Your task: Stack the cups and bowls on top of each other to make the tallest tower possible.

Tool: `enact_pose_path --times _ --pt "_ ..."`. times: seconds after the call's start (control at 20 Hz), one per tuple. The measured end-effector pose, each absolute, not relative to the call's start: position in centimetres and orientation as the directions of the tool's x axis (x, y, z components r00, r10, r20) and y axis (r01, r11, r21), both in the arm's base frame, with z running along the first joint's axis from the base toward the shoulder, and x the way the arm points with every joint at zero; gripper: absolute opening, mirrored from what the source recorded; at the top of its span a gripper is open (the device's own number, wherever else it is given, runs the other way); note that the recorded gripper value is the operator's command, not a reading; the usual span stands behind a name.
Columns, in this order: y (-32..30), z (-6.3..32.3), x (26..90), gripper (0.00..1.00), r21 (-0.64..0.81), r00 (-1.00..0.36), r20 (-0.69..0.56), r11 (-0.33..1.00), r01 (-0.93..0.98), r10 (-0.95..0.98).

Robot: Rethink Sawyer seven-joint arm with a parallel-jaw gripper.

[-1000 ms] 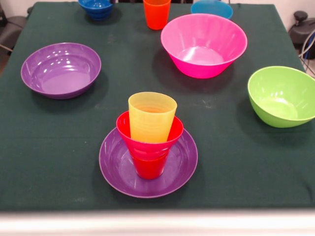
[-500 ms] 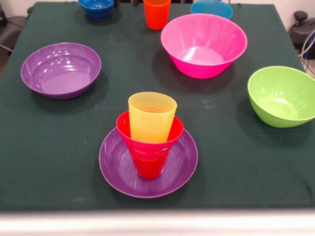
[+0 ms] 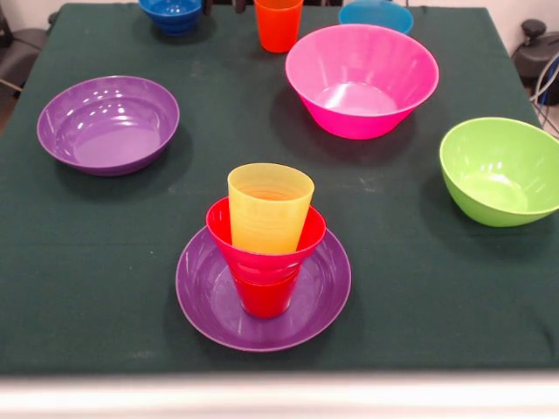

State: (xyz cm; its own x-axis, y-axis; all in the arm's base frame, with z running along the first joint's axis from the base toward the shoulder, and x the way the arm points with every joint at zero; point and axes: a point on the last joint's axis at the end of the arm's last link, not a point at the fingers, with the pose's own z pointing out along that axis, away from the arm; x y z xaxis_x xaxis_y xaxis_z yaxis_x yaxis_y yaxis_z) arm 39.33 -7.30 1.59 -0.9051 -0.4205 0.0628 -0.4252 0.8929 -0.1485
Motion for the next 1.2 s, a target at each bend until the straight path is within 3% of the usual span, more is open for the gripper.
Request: enact_pose_path --times 0.65,1.2 --pt "-10.0 5.9 41.1 1.00 -0.225 -0.924 0.082 0.897 -0.381 -0.373" --pt "-12.7 5.6 40.5 1.00 -0.206 -0.951 0.063 0.928 -0.309 -0.303"
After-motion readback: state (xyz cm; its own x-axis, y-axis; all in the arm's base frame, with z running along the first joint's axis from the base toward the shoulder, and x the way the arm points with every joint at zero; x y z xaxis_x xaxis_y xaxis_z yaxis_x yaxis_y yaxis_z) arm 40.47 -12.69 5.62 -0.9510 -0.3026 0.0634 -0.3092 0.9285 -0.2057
